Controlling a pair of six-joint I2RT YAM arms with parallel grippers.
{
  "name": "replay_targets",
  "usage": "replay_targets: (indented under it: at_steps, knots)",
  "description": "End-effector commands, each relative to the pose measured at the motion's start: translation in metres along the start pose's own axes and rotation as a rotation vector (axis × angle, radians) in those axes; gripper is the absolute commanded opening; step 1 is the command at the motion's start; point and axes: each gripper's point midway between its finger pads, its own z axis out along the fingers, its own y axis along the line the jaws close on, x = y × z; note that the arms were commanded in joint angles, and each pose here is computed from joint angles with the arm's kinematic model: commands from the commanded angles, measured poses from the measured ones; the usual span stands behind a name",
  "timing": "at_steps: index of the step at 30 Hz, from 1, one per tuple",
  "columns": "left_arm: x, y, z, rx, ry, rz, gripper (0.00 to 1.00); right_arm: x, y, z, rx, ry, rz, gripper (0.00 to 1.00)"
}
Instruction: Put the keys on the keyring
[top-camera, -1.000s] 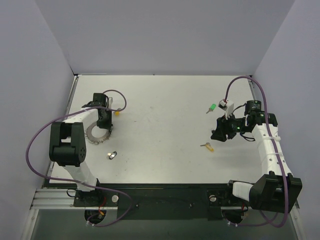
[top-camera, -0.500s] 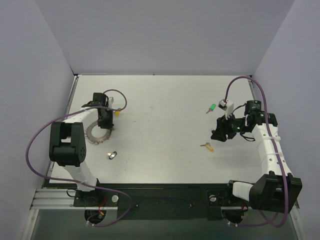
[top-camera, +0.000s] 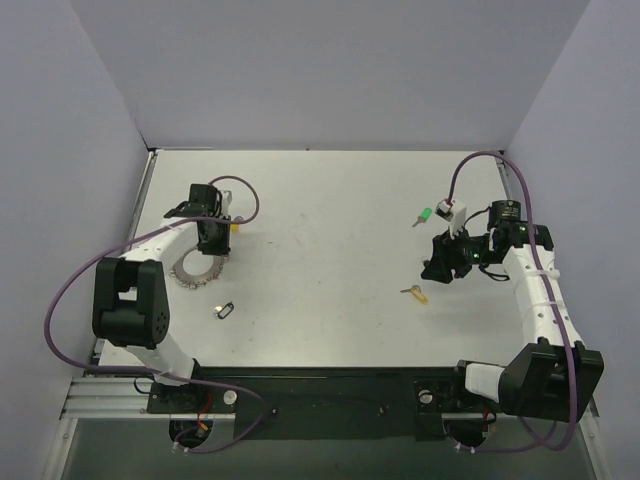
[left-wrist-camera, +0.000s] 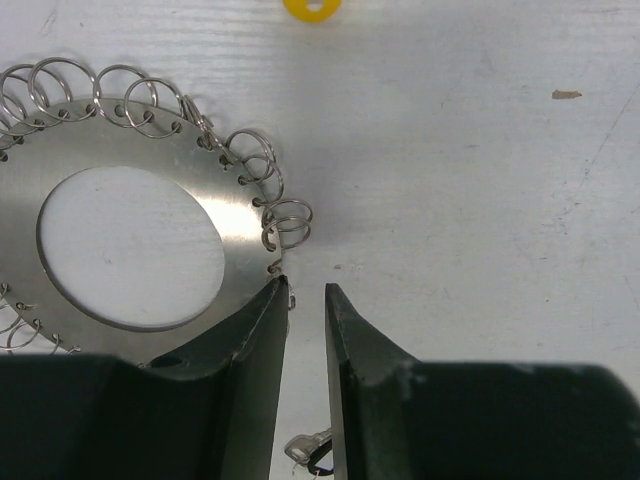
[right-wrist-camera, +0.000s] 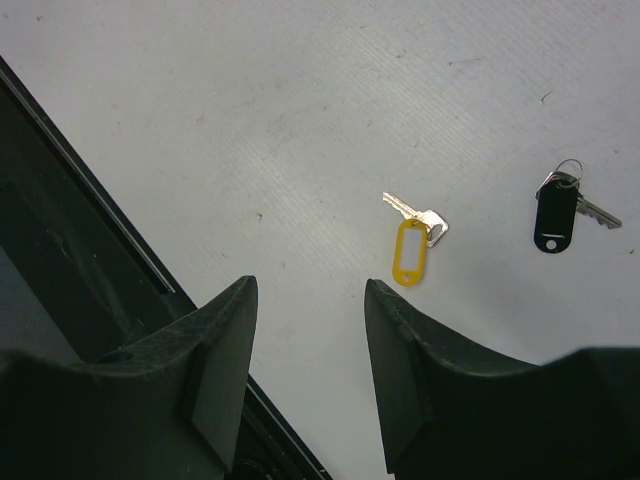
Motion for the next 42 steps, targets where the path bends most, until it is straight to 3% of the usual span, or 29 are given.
replay_targets:
  at_steps: [1,20,30,42]
  knots:
    - [-0.002,-0.001,-0.001,-0.027,-0.003,0.017,0.31,0.006,0.007,0.002,-0.035,0.025,0.015,0.43]
    - [0.016,0.010,0.022,-0.119,0.100,0.031,0.25,0.005,0.007,0.001,-0.034,0.024,0.012,0.43]
    - [0.014,0.010,0.018,-0.144,0.094,0.049,0.14,0.005,0.007,0.002,-0.035,0.025,0.011,0.43]
    - [0.014,0.010,0.014,-0.143,0.095,0.063,0.24,0.006,0.006,0.002,-0.034,0.026,0.013,0.43]
